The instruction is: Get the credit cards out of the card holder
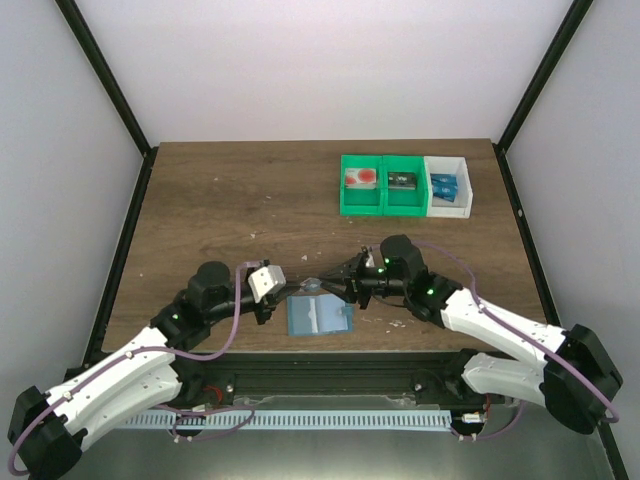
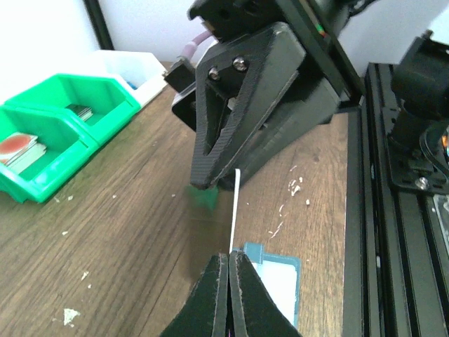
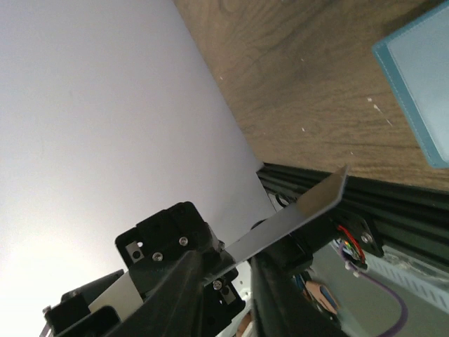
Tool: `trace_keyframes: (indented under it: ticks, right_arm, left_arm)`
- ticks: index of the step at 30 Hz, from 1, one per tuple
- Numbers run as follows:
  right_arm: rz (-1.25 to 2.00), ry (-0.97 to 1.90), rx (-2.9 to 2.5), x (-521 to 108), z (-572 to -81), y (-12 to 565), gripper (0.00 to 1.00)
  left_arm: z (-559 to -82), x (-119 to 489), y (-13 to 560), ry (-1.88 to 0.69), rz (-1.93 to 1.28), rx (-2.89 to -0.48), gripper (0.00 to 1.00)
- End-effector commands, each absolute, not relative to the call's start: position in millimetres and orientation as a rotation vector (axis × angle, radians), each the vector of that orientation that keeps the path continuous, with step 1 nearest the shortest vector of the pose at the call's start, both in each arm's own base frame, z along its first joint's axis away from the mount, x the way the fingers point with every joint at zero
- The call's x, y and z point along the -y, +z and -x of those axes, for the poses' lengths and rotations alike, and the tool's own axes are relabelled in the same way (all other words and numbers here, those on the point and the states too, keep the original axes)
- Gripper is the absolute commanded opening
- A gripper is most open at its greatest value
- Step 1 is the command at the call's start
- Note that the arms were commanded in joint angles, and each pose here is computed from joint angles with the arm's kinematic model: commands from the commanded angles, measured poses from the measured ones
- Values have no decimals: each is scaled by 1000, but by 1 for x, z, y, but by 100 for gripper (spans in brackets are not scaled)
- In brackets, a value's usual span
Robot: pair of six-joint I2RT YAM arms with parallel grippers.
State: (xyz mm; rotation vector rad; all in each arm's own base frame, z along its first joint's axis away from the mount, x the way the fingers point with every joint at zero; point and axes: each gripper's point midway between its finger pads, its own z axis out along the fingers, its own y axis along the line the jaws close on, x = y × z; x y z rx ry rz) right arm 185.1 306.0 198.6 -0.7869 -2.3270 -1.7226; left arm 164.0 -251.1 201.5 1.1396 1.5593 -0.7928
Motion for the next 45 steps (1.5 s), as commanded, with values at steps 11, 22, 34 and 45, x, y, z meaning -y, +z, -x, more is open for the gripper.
trace_keyframes:
  ticks: [11,22,34,45]
  right_arm:
    - [-110,-2363,2850,-268,-179,237,47]
    - [-288,-2711,2568,-275,-166,285,48]
    - [-215,-2762,2483,-282,-174,290,42]
    - [-155,-2782,2454,-291,-187,292,31]
  left_arm:
    - [-209,239,228,-1118,-421,-1821,0]
    - [-200,237,300,-1603,-103,-1672,0]
    - [-194,234,300,-1756,15,-1652,0]
    - [-192,235,292,-1797,44,-1676,0]
